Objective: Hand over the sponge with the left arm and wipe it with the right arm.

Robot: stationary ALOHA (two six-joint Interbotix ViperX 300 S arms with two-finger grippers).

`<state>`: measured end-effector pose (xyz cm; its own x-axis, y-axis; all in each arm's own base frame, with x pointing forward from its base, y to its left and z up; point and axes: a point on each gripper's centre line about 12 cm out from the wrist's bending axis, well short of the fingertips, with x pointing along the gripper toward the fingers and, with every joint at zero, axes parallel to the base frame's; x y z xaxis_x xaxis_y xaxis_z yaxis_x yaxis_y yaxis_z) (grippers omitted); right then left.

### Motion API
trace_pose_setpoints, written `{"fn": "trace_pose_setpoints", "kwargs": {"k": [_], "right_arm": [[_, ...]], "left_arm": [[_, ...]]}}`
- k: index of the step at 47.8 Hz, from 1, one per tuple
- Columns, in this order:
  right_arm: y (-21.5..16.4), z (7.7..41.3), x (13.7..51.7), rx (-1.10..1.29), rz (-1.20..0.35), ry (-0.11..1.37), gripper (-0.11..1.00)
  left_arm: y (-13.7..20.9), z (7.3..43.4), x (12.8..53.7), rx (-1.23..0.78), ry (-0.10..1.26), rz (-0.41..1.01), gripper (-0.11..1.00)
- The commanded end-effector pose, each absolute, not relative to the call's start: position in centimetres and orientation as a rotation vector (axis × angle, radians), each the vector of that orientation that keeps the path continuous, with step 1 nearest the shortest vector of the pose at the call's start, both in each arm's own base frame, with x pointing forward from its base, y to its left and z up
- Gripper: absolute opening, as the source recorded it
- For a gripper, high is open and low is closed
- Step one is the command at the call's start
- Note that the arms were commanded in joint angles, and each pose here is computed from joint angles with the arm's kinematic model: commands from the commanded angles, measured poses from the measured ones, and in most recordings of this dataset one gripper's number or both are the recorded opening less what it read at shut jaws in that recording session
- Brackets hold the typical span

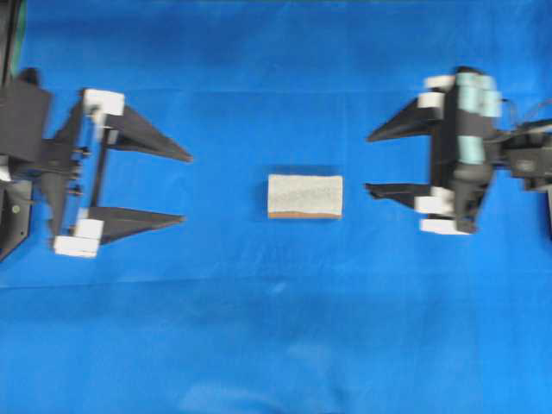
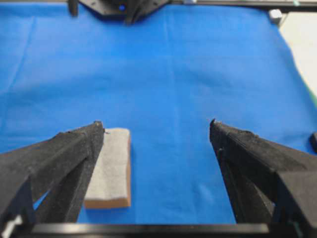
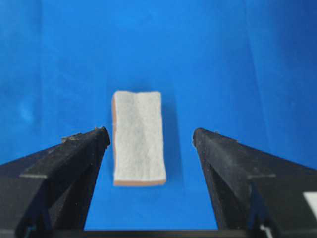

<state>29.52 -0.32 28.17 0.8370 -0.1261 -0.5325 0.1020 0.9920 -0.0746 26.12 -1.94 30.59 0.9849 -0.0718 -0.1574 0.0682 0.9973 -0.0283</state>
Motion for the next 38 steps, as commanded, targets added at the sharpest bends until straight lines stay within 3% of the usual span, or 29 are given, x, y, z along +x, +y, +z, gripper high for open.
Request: {"fn": "trace_pose_setpoints", "kwargs": {"k": [1, 18, 38], "right_arm": [[-0.4, 30.1, 27.5, -0.024, -0.124, 0.493, 0.72], [-0.9, 30.4, 20.1, 0.002, -0.151, 0.421, 0.72], [-1.1, 26.6, 14.5, 0.041, -0.135, 0.345, 0.72]], "left_arm": [[-1.7, 31.4, 24.8, -0.023, 0.128, -0.065, 0.85], [-1.3, 32.6, 19.4, -0.016, 0.131, -0.068, 0.85], [-0.5, 28.9, 13.9, -0.02, 0.074, -0.037, 0.85]]}}
